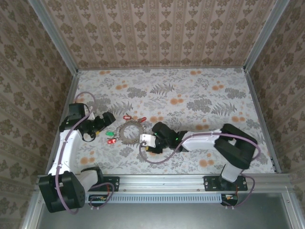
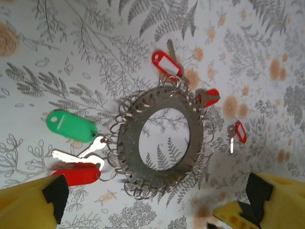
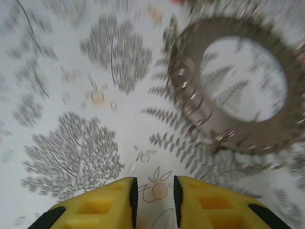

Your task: Put the keys on the keyring

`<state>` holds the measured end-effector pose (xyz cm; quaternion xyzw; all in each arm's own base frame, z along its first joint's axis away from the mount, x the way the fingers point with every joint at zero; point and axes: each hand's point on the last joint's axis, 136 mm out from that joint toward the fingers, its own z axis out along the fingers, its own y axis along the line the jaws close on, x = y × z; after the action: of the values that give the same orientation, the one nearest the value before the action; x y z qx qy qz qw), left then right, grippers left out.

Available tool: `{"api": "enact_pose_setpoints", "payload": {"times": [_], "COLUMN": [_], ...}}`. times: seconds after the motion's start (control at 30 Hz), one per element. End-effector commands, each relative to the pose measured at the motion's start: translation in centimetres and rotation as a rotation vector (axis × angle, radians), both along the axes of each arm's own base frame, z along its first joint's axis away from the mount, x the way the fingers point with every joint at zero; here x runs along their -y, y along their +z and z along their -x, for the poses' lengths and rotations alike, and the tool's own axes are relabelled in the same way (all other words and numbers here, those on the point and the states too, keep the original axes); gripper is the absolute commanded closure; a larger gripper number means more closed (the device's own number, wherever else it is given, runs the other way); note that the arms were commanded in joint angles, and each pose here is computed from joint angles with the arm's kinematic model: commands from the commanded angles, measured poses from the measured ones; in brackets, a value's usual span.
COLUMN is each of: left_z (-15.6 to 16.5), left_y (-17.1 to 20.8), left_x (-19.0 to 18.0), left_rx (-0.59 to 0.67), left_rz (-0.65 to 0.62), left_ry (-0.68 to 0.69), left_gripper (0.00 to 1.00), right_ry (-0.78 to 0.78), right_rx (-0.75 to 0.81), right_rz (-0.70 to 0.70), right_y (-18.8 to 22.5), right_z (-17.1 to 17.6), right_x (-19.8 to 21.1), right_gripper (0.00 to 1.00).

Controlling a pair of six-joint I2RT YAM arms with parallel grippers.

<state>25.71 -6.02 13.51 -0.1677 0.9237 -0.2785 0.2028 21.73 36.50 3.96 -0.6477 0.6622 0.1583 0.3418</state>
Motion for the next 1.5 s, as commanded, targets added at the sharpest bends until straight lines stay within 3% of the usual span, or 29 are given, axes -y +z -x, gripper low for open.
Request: {"api": "enact_pose_setpoints", "payload": {"times": [0.0, 0.37, 1.0, 1.23, 1.33, 1.47], "left_z": [0.3, -0.1, 0.0, 0.1, 0.1, -0.2], "left_y": [0.0, -0.2, -0.4, -0.2, 0.2, 2.0], "left_x": [0.2, 0.8, 1.5, 1.6, 1.6, 2.4], "left_rx": [0.015, 0.067, 0.067, 0.076, 0.118, 0.278], "left_rz": [0.001, 0.023, 0.025, 0.017, 0.010, -0.034], "left_ry": [-0.043, -0.073, -0.083, -0.079, -0.080, -0.150], "left_gripper": [0.04, 0.09, 0.13, 0.14, 0.16, 0.17], "right_ry": [-0.066, -0.195, -0.322, -0.316, -0.304, -0.289], "right_rx": [0.089, 0.046, 0.106, 0.125, 0.134, 0.155], "right_rz": [0.009, -0.053, -0.105, -0.135, -0.142, -0.153], "right_y": [0.4, -1.2, -1.6, -1.0, -0.5, 0.5], "right_z": [-2.8, -4.2, -6.8, -6.8, -6.6, -6.2], "right_x": [-0.7, -1.5, -1.9, -1.9, -1.7, -1.1], "right_gripper": [0.71, 0.69, 0.81, 0.91, 0.94, 0.94]}}
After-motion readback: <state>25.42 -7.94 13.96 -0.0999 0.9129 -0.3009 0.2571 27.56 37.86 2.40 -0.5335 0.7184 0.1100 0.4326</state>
